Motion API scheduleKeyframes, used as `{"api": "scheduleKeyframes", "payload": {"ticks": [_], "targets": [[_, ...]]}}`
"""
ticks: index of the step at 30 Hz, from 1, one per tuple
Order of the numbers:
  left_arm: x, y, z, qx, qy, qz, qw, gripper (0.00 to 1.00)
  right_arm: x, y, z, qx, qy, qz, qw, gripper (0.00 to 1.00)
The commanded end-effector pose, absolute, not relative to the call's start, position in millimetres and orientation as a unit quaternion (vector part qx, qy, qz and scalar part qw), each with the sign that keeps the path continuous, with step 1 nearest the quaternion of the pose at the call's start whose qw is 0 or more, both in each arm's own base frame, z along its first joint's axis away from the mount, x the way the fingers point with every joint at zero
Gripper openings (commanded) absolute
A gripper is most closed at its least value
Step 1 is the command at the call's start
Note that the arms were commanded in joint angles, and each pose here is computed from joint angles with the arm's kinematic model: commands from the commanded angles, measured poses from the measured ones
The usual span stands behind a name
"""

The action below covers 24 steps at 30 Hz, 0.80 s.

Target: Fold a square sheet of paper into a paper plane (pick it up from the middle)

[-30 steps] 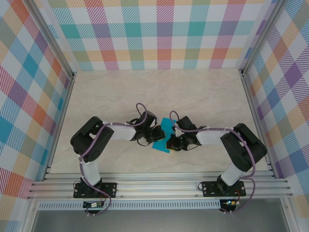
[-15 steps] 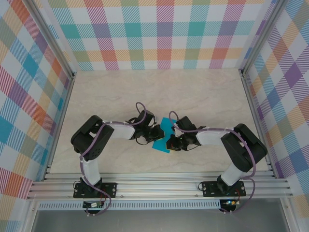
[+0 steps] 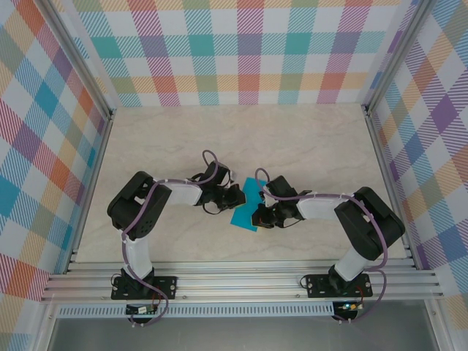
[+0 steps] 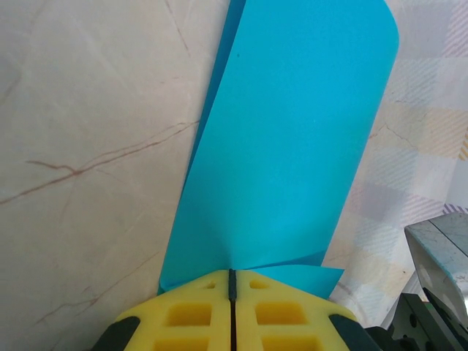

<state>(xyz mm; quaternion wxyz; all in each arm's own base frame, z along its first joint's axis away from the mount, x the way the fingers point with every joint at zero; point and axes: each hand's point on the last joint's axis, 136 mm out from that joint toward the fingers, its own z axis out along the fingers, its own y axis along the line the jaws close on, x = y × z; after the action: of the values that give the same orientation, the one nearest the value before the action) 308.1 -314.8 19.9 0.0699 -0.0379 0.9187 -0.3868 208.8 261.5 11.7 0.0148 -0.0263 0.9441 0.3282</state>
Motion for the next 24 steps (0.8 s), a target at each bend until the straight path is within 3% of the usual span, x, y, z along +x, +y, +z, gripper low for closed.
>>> {"api": "scheduleKeyframes", "payload": {"ticks": [1,14,24], "targets": [[330,-283,-4,-0.073,0.936,-0.330,0.096,0.07,182,229,-18,-0.011,0.968,0.249,-0.036,0.07],[346,-276,13,-0.060,0.935,-0.333,0.103,0.07,185,233,-16,-0.017,0.966,0.254,-0.034,0.08],[335,-284,75,-0.038,0.913,-0.382,0.136,0.09,193,239,-10,-0.017,0.965,0.261,-0.028,0.08]]}}
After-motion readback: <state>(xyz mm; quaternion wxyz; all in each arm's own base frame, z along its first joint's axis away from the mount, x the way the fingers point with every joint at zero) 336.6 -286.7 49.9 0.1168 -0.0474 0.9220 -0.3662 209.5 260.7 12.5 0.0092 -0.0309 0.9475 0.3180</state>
